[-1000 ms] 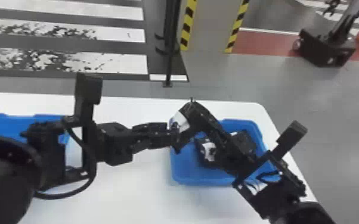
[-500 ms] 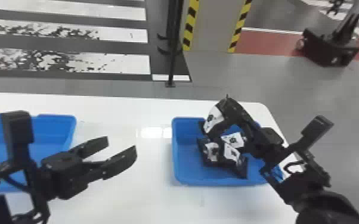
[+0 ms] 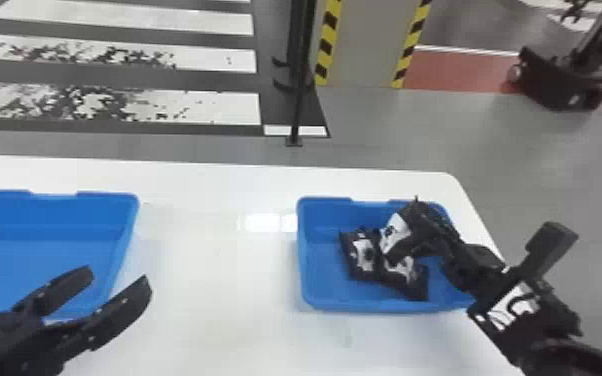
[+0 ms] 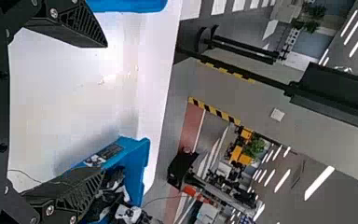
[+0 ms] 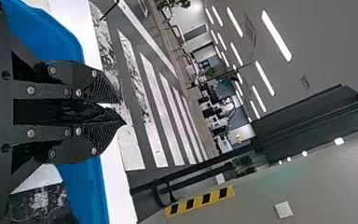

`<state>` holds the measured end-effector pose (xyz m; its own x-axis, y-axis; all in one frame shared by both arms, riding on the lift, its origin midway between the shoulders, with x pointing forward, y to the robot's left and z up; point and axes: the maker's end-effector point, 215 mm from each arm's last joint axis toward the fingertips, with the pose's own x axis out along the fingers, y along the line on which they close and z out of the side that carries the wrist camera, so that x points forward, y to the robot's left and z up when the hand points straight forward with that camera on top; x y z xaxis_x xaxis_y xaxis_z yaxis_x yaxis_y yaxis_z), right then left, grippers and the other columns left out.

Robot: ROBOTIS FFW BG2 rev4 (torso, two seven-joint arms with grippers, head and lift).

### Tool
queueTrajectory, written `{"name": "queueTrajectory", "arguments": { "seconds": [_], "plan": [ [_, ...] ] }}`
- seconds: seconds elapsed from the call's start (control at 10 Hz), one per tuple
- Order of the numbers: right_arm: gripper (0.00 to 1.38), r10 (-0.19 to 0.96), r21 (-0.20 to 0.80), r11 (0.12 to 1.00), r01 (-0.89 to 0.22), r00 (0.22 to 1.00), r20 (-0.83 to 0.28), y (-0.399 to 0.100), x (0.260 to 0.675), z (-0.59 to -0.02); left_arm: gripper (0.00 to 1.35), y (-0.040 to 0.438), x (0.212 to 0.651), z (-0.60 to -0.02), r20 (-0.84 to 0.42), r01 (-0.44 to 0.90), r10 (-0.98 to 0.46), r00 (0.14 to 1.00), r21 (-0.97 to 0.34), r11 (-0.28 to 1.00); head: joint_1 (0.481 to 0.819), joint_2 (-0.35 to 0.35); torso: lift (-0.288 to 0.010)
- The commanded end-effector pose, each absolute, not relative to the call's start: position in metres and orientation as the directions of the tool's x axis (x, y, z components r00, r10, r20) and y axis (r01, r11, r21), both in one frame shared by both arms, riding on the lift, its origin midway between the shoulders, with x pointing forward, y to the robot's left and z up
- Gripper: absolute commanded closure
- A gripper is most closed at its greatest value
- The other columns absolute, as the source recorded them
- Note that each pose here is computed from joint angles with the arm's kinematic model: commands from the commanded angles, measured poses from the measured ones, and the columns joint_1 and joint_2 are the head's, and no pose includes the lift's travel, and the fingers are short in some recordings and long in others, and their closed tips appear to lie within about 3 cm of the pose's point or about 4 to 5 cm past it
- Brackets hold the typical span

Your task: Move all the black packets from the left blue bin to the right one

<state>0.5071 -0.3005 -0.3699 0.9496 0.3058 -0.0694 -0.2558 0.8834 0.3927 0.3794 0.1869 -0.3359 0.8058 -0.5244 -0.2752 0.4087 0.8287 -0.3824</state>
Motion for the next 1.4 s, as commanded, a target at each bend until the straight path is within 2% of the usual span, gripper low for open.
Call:
{"name": "queueTrajectory", "arguments": {
  "seconds": [0.0,0.1,0.2,0.3,0.4,0.5,0.6,0.7,0.8,1.0,1.2,1.3],
  "plan": [
    [0.50,0.333,0.398,0.876,-0.273,0.939,-0.087,-0.291,0.494,-0.370,0.15,0.202,0.371,-0.338,-0.289,0.380,-0.497,0.818,-0.376,0.845,0.695,-0.143,-0.150],
    [0.21,0.340,0.369,0.883,-0.289,0.937,-0.080,-0.286,0.486,-0.359,0.15,0.210,0.372,-0.333,-0.282,0.371,-0.476,0.833,-0.354,0.858,0.695,-0.133,-0.150],
    [0.07,0.323,0.309,0.909,-0.281,0.941,-0.097,-0.286,0.470,-0.351,0.15,0.223,0.372,-0.329,-0.272,0.358,-0.449,0.851,-0.324,0.875,0.695,-0.113,-0.150],
    [0.11,0.320,0.287,0.917,-0.277,0.940,-0.114,-0.283,0.458,-0.354,0.15,0.252,0.374,-0.322,-0.260,0.321,-0.379,0.888,-0.240,0.916,0.695,-0.098,-0.150],
    [0.13,0.317,0.264,0.925,-0.272,0.937,-0.146,-0.281,0.445,-0.364,0.15,0.289,0.366,-0.332,-0.305,0.251,-0.289,0.907,-0.159,0.955,0.695,-0.085,-0.150],
    [0.13,0.264,0.202,0.953,-0.226,0.947,-0.186,-0.297,0.431,-0.374,0.15,0.319,0.351,-0.342,-0.344,0.189,-0.217,0.914,-0.112,0.976,0.695,-0.038,-0.150],
    [0.13,0.191,0.138,0.977,-0.164,0.958,-0.214,-0.320,0.416,-0.376,0.15,0.331,0.344,-0.347,-0.359,0.168,-0.188,0.914,-0.086,0.982,0.695,0.008,-0.150],
    [0.13,0.087,0.036,0.996,-0.082,0.977,-0.195,-0.347,0.400,-0.354,0.15,0.332,0.340,-0.349,-0.364,0.169,-0.185,0.913,-0.076,0.983,0.695,0.019,-0.150],
    [0.13,0.049,-0.021,0.998,-0.053,0.984,-0.170,-0.357,0.386,-0.332,0.15,0.331,0.340,-0.342,-0.341,0.179,-0.187,0.921,-0.057,0.982,0.695,-0.010,-0.150],
    [0.13,0.078,-0.077,0.993,-0.087,0.991,-0.104,-0.340,0.366,-0.300,0.15,0.343,0.333,-0.326,-0.298,0.180,-0.160,0.941,0.039,0.983,0.695,-0.037,-0.150],
    [0.13,0.090,-0.084,0.992,-0.097,0.993,-0.082,-0.325,0.338,-0.283,0.15,0.352,0.323,-0.319,-0.267,0.183,-0.144,0.953,0.128,0.975,0.695,0.012,-0.150],
    [0.13,0.096,-0.074,0.992,-0.103,0.991,-0.097,-0.318,0.324,-0.282,0.15,0.351,0.320,-0.321,-0.262,0.187,-0.148,0.954,0.129,0.974,0.695,0.037,-0.150]
  ]
}}
